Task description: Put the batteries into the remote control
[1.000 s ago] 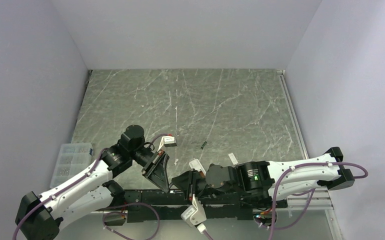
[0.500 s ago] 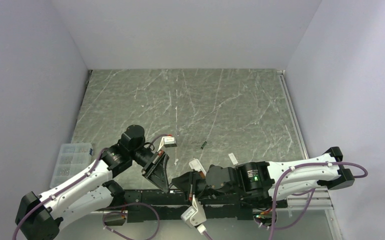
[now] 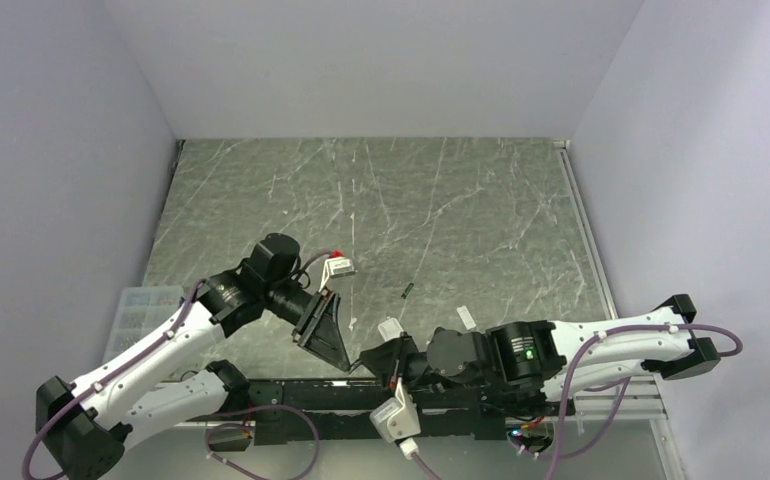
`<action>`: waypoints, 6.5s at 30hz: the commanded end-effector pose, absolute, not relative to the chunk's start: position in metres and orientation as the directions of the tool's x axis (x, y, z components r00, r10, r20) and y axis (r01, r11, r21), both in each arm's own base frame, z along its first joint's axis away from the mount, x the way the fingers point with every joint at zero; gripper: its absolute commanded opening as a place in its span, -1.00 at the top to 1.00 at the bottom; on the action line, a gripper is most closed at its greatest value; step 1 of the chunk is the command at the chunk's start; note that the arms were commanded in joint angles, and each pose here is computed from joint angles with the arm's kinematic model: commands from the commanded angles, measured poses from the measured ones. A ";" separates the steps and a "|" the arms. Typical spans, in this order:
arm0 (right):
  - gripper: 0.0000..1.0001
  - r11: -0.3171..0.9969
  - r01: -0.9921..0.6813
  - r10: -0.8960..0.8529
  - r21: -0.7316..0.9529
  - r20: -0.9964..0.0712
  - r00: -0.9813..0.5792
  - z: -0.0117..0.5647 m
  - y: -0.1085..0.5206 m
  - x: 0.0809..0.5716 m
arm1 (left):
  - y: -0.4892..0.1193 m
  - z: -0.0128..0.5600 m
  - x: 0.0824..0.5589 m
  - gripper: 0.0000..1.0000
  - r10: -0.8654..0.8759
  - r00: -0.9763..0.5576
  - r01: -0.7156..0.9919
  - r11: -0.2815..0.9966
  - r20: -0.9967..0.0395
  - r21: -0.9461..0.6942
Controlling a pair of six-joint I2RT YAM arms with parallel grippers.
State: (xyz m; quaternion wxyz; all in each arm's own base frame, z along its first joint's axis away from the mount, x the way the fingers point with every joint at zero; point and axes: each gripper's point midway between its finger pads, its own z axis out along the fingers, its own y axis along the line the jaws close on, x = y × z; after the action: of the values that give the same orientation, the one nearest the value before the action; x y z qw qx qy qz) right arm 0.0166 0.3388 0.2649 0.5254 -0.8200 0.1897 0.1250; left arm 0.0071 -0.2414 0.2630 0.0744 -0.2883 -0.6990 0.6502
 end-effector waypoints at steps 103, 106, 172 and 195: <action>1.00 0.894 -0.298 -0.244 0.336 -0.193 -0.950 0.048 0.257 0.091 | -0.280 0.020 0.137 0.22 0.002 -0.995 0.056 0.827 -0.097 -0.560; 1.00 0.893 -0.298 -0.246 0.336 -0.190 -0.950 0.046 0.257 0.091 | -0.278 0.022 0.132 0.20 0.004 -0.994 0.065 0.822 -0.108 -0.566; 1.00 0.887 -0.337 -0.274 0.315 -0.227 -0.935 0.026 0.258 0.097 | -0.319 0.021 0.180 0.24 0.090 -0.976 0.204 0.685 -0.197 -0.699; 1.00 0.888 -0.368 -0.305 0.275 -0.245 -0.920 0.023 0.267 0.112 | -0.329 0.013 0.140 0.30 0.180 -0.967 0.255 0.654 -0.180 -0.713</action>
State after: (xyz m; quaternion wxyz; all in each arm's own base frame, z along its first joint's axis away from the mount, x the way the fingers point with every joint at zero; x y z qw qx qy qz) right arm 0.0886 0.2617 0.0288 0.0523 -0.1711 0.9681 0.1756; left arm 0.1806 -0.3327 0.0278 -0.1072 -0.0954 -0.9004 0.4108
